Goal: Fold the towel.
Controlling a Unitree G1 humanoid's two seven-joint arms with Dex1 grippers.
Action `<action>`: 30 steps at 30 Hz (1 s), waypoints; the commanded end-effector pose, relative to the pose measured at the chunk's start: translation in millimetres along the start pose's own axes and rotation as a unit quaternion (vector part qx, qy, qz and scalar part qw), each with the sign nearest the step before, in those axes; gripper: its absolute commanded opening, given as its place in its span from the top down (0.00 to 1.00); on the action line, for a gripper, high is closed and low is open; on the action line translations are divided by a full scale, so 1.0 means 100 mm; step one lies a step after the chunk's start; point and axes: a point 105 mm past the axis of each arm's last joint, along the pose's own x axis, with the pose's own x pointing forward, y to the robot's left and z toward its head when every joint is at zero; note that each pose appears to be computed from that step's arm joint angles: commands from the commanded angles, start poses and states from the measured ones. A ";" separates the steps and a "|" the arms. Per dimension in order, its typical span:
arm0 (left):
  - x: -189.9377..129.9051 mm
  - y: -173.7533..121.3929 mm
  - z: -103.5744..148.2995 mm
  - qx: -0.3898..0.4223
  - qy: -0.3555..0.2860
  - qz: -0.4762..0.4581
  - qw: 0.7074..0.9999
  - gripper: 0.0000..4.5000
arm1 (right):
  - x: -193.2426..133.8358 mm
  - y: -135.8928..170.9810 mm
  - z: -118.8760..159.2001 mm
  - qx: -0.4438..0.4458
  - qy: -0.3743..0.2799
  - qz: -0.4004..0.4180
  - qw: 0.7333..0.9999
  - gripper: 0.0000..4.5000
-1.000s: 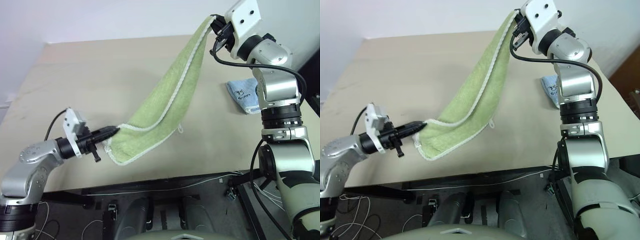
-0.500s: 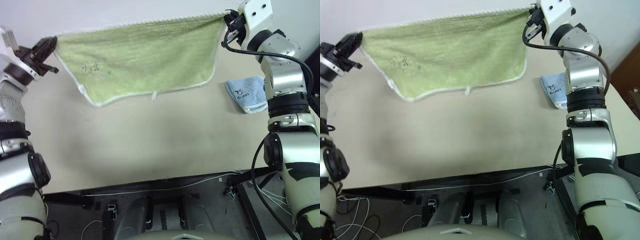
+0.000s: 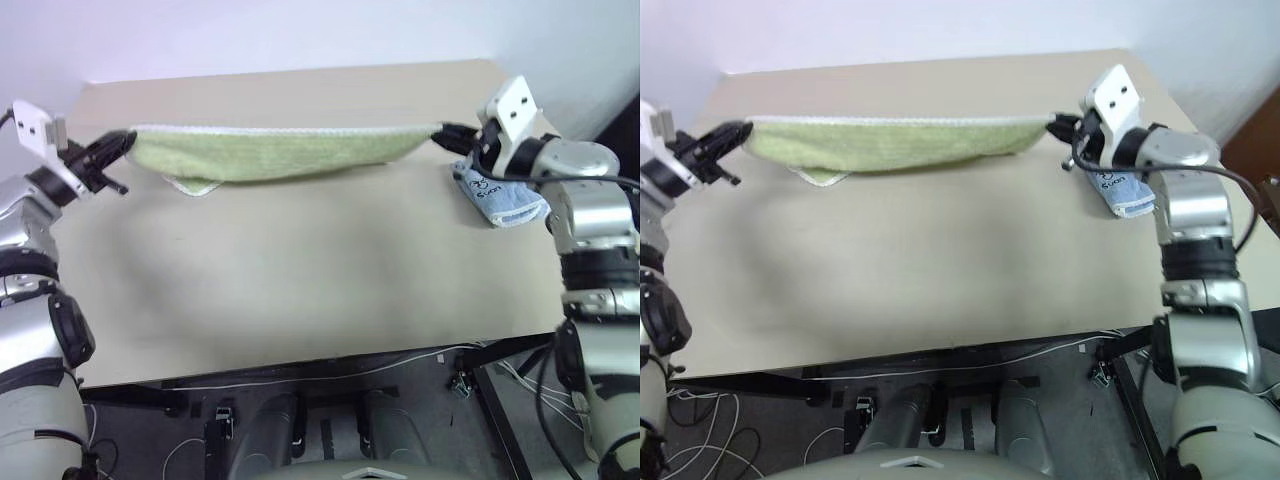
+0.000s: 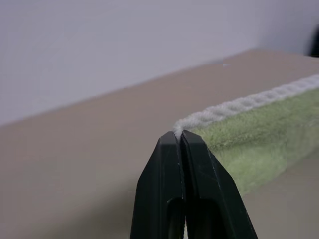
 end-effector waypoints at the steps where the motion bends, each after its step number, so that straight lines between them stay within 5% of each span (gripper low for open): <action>1: -0.33 0.04 0.17 0.023 -0.015 -0.027 0.999 0.99 | -0.37 0.16 0.09 -0.020 0.027 0.051 0.998 1.00; 6: -0.58 -0.15 0.01 -0.007 0.032 -0.084 0.996 0.99 | -0.70 0.43 -0.12 0.010 0.114 0.117 0.986 1.00; 14: -1.06 -0.60 -0.32 -0.042 0.178 -0.161 0.970 0.99 | -0.98 0.69 -0.22 0.044 0.159 0.169 0.972 1.00; 30: -1.38 -0.77 -0.32 -0.073 0.247 -0.149 0.955 0.99 | -1.44 0.98 -0.32 0.015 0.219 0.264 0.939 1.00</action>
